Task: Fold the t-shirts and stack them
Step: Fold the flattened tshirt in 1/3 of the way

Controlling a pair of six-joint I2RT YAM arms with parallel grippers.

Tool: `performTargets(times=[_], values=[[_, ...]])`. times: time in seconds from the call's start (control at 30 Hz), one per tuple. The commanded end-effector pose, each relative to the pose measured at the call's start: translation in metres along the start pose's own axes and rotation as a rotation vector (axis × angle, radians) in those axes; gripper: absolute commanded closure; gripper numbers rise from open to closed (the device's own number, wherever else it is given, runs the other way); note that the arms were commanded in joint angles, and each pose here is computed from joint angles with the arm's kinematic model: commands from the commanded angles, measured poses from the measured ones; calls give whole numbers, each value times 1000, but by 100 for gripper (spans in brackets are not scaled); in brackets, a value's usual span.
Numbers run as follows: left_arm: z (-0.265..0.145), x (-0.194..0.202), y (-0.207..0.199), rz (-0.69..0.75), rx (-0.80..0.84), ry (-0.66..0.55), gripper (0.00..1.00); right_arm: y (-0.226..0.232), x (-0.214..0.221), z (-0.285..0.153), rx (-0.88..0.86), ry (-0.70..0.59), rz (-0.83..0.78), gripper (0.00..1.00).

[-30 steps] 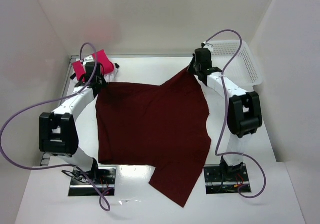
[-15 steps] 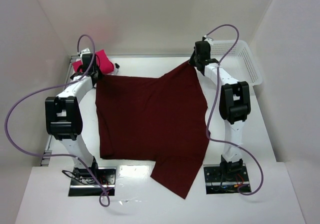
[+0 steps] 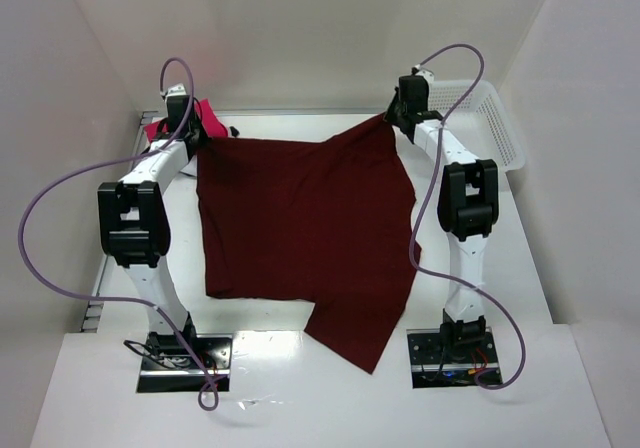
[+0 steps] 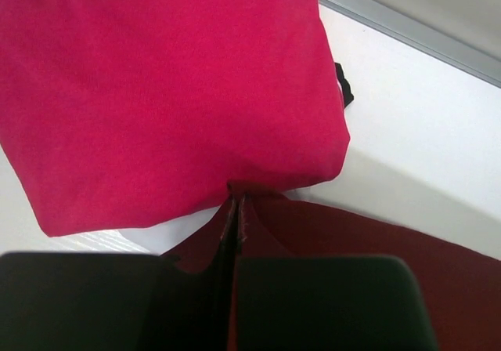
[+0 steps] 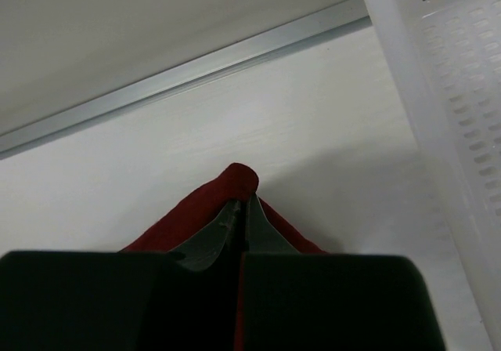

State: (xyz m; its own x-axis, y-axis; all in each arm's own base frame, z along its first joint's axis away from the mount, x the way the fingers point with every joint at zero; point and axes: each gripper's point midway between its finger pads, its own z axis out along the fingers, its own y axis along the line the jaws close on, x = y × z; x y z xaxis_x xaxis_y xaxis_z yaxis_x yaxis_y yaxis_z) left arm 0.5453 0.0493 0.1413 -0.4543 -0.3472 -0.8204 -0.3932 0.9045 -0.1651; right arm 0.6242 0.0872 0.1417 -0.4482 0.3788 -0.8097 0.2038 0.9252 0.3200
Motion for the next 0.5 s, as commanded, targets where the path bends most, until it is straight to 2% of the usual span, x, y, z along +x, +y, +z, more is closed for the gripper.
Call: performTargets(times=[0.0, 0.2, 0.47], values=[[-17, -25, 0, 13, 14, -69, 100, 11, -22, -21, -56, -47, 13, 100], [-36, -4, 5, -27, 29, -38, 100, 29, -21, -68, -198, -47, 75, 100], [-57, 27, 19, -69, 14, 4, 100, 23, 10, -123, -227, -3, 123, 100]])
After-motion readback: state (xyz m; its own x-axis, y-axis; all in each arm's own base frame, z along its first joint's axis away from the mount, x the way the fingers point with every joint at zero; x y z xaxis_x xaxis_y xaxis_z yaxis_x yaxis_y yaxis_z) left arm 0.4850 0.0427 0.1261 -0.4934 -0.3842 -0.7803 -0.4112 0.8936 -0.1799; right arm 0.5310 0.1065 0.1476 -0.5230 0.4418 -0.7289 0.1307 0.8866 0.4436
